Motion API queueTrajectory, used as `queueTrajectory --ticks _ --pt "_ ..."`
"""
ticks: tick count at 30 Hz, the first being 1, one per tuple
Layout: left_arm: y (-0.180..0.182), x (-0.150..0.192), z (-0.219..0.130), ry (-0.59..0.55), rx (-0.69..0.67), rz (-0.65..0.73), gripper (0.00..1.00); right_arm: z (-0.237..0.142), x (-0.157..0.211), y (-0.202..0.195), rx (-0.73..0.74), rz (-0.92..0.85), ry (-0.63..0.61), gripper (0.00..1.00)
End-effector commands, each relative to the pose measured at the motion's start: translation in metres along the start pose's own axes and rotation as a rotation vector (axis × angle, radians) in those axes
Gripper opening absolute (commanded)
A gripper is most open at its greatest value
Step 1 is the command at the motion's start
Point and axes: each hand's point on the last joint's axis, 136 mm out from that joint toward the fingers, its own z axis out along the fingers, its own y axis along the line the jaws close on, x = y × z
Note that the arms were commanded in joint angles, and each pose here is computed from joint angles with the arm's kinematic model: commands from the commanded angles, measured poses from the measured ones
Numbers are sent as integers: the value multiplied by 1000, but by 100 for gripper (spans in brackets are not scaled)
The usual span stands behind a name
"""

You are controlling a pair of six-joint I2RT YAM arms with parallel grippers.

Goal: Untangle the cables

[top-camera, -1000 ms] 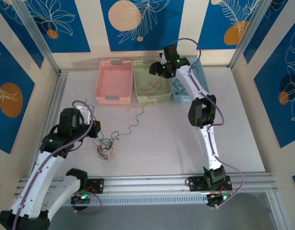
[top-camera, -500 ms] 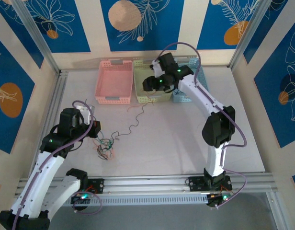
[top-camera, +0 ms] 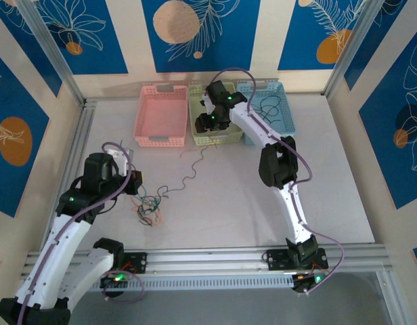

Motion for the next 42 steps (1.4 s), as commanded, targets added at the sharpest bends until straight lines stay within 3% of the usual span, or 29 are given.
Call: queueTrajectory --ticks 1,18,20,23,25,35,42 --pt "2 -2 -2 -14 -4 16 0 -6 -6 4 9 -41 -12 57" --pt "2 -1 -1 -10 -2 16 0 20 -3 2 -14 -49 24 41" --pt "2 -1 -1 -10 -2 17 0 21 -3 4 -19 -51 23 33" --pt "2 -1 -1 -9 -2 16 0 9 -11 10 -25 -61 -3 9" --pt "2 -1 -1 -9 -1 17 0 -11 -23 18 -38 -65 -43 0" --pt "3 -1 1 1 -4 15 0 -181 -64 69 -161 -95 -351 0" --pt "4 0 2 5 -13 12 0 -309 -84 93 -379 -57 -607 0"
